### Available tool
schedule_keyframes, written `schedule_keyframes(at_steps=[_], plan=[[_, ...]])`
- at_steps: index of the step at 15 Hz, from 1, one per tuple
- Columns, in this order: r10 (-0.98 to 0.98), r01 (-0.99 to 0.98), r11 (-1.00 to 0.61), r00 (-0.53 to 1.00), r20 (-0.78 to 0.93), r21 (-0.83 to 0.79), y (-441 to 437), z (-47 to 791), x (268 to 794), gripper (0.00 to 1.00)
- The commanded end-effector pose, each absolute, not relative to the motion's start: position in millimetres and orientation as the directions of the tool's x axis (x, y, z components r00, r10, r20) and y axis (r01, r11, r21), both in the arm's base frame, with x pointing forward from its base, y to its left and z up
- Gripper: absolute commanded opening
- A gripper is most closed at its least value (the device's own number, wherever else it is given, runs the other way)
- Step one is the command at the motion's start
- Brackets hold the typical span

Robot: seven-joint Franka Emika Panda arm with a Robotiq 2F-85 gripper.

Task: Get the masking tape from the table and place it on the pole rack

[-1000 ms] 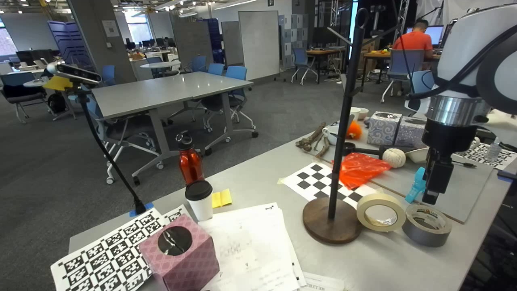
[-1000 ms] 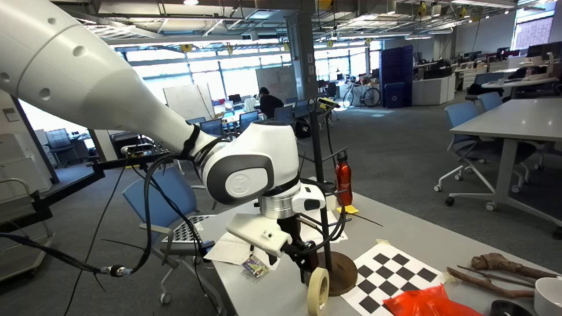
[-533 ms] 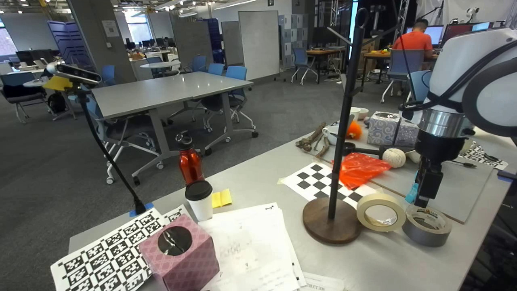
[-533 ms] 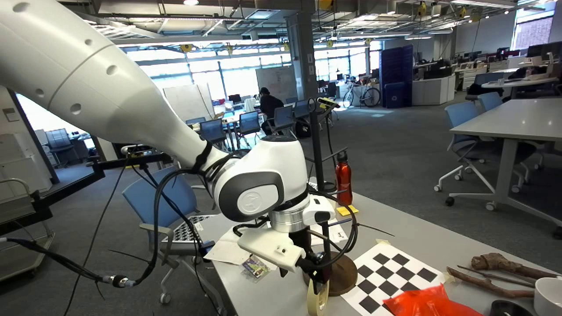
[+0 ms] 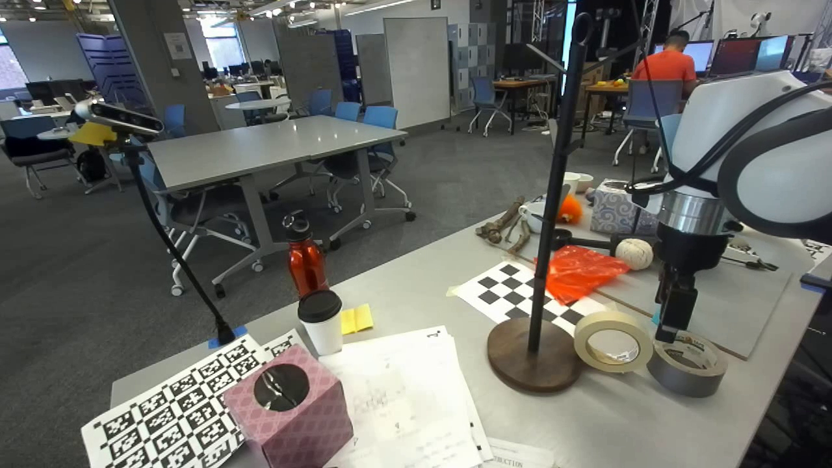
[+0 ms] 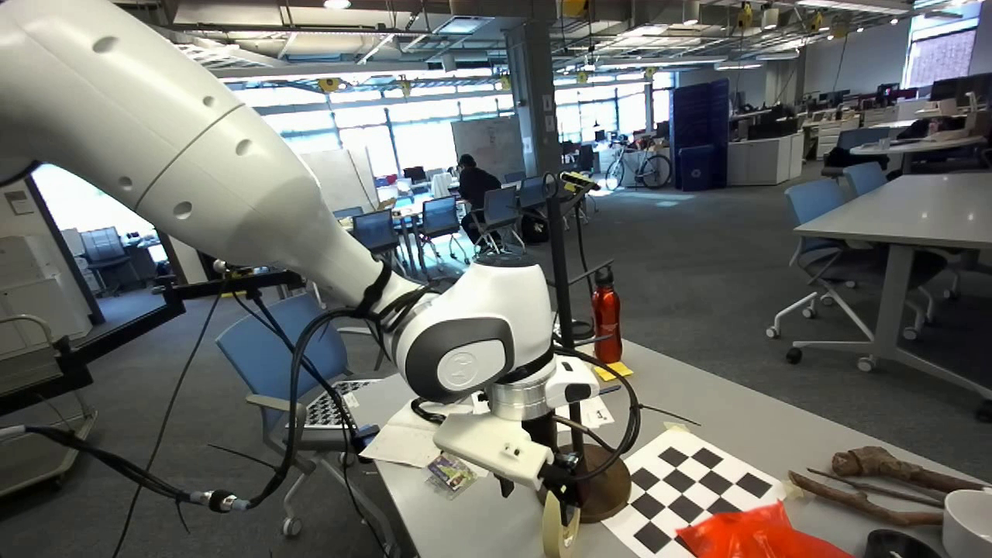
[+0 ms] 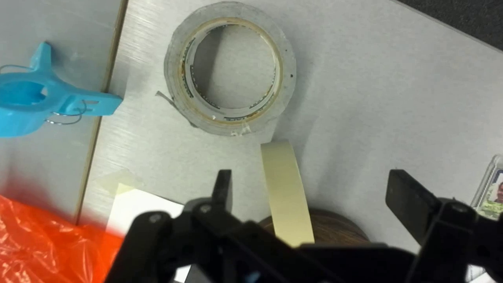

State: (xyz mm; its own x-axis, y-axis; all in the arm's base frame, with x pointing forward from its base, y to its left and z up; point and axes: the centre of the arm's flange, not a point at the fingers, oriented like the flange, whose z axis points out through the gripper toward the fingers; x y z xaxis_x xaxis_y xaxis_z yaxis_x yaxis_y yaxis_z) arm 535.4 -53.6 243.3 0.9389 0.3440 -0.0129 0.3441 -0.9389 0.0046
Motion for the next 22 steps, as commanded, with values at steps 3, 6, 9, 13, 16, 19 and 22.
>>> schedule_keyframes(at_steps=[3,6,9,13,16,19,22], plan=[[0.39,0.389,-0.92,0.92,0.021,0.033,-57.9,225.3,557.7,1.0],[0.398,0.395,-0.917,0.916,0.053,0.051,-57.9,217.9,565.6,1.0],[0.393,0.39,-0.919,0.917,0.072,0.056,-58.9,211.7,570.8,1.0],[0.392,0.388,-0.919,0.917,0.078,0.067,-60.6,207.7,574.3,0.58],[0.401,0.395,-0.915,0.913,0.075,0.08,-62.0,208.3,575.7,0.35],[0.408,0.402,-0.912,0.91,0.075,0.084,-62.7,211.7,574.6,0.11],[0.395,0.391,-0.918,0.915,0.082,0.061,-63.1,221.8,569.0,0.08]])
